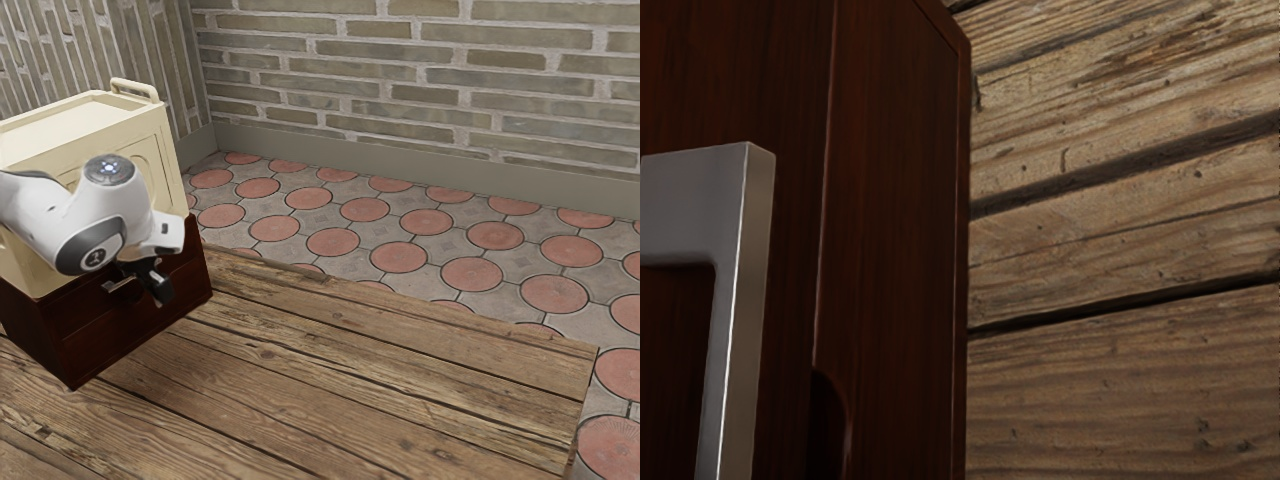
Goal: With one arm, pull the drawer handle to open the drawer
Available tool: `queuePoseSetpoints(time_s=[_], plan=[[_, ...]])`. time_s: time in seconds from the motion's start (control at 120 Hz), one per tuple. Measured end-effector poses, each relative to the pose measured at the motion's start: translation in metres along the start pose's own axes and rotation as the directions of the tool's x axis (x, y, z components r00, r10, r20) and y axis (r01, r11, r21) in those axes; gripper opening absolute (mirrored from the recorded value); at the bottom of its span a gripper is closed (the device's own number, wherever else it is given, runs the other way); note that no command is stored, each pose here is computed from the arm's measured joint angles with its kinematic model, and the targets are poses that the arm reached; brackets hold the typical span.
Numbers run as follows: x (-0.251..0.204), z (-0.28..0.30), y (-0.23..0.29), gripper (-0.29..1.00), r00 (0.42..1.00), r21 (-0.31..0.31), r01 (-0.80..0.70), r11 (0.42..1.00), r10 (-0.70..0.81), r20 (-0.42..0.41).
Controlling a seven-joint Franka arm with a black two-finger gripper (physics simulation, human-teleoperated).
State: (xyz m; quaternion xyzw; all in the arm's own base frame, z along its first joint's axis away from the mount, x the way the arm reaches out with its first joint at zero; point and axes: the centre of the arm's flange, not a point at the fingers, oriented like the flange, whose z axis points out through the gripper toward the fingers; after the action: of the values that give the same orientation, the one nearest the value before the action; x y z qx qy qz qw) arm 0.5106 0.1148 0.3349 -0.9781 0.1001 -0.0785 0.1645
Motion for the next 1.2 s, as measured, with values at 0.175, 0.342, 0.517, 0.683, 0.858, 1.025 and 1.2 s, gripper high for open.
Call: queuePoseSetpoints(time_s=[0.175,0.342,0.517,0.683,0.858,1.025,1.2], plan=[[-0.001,-0.001,0.001,0.69,1.0,-0.001,0.001,1.0,-0.001,-0.002],[-0.002,-0.007,0.006,0.67,1.0,-0.002,-0.003,1.0,0.003,-0.01],[-0.003,-0.018,0.01,0.68,1.0,0.0,-0.006,1.0,0.006,-0.025],[0.003,-0.026,0.028,0.69,0.998,-0.004,-0.039,0.999,0.039,-0.039],[0.011,-0.036,0.048,0.7,0.995,-0.006,-0.075,0.997,0.074,-0.06],[0.007,-0.033,0.04,0.7,0.998,-0.005,-0.053,0.999,0.053,-0.044],[0.002,-0.033,0.024,0.7,0.999,0.001,-0.018,1.0,0.018,-0.037]])
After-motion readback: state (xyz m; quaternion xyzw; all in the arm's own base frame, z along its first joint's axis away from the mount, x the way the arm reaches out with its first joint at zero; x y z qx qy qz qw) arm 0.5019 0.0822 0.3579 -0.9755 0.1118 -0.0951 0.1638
